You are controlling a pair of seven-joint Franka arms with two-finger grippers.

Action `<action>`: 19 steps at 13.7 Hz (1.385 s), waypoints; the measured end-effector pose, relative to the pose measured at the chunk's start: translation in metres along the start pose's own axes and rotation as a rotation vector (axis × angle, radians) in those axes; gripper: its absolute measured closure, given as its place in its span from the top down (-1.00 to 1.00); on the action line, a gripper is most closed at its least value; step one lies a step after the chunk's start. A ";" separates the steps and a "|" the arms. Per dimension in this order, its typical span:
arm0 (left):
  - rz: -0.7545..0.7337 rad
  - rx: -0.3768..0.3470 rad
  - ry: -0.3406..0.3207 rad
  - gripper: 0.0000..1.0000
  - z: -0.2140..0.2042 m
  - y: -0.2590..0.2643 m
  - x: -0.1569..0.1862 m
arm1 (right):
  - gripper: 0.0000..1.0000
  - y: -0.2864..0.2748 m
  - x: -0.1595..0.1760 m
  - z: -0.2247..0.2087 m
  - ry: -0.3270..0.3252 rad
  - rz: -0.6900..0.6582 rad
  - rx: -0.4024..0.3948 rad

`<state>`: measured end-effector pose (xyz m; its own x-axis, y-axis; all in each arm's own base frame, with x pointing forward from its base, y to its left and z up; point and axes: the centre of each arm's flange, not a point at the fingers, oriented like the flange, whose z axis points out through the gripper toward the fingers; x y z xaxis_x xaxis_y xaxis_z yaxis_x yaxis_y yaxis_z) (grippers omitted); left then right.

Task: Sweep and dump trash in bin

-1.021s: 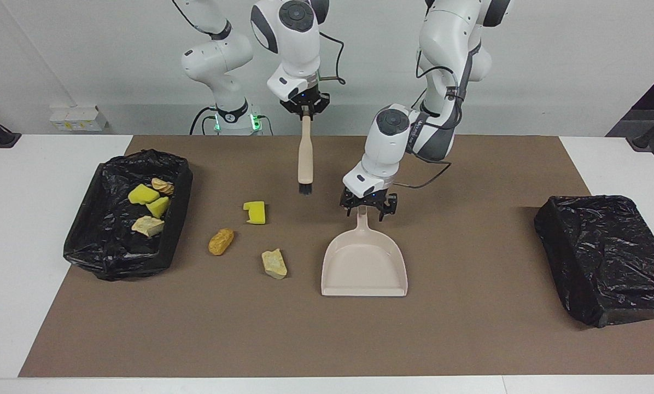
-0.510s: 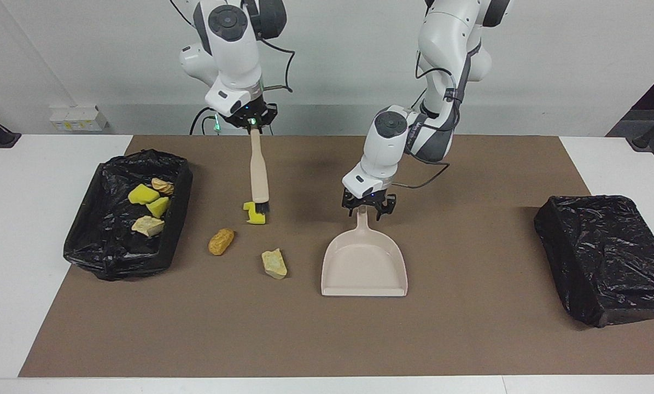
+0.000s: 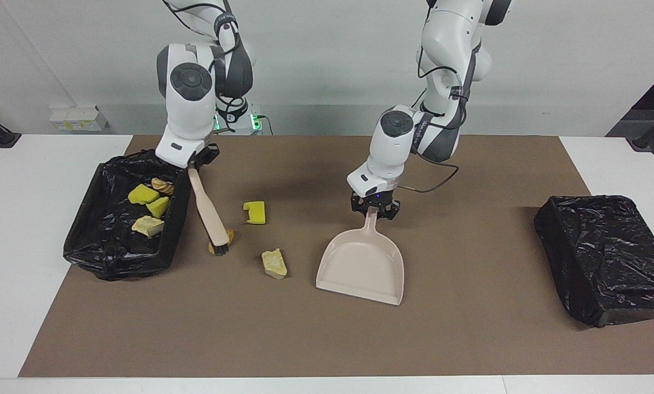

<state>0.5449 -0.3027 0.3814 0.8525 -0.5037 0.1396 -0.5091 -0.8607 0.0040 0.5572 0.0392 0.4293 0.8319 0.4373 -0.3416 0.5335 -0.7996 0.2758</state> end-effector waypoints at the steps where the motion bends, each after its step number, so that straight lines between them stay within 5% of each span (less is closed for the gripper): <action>1: 0.042 0.003 0.003 -0.81 -0.004 -0.011 0.000 | -0.48 0.000 0.004 0.009 -0.011 -0.002 0.005; 3: 0.075 0.002 -0.029 -0.80 -0.001 -0.015 -0.004 | -0.48 -0.011 0.013 0.018 -0.020 0.012 0.018; 4: 0.083 -0.001 -0.044 -0.64 0.000 -0.013 -0.006 | -0.48 -0.023 0.019 0.022 -0.016 0.039 0.048; 10: 0.105 -0.006 -0.071 0.70 0.009 -0.007 -0.012 | -0.48 -0.117 0.057 0.016 0.031 0.092 0.276; 13: 0.108 -0.008 -0.082 0.74 0.016 -0.007 -0.015 | -0.48 -0.162 0.067 -0.007 0.066 0.095 0.374; 16: 0.135 -0.010 -0.086 0.68 0.026 -0.007 -0.019 | -0.48 -0.161 0.061 -0.029 0.045 0.119 0.378; 17: 0.158 -0.012 -0.094 0.58 0.030 -0.007 -0.022 | -0.48 -0.143 0.051 -0.040 0.029 0.136 0.374; 19: 0.222 -0.014 -0.086 0.04 0.031 -0.008 -0.022 | -0.48 -0.105 0.030 -0.055 0.017 0.173 0.311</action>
<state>0.5337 -0.2873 0.3479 0.7259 -0.6857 0.0538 -0.6865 -0.7271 -0.0039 0.5340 0.1589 0.4391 0.9096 0.2893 -0.2981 0.3149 -0.9483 0.0406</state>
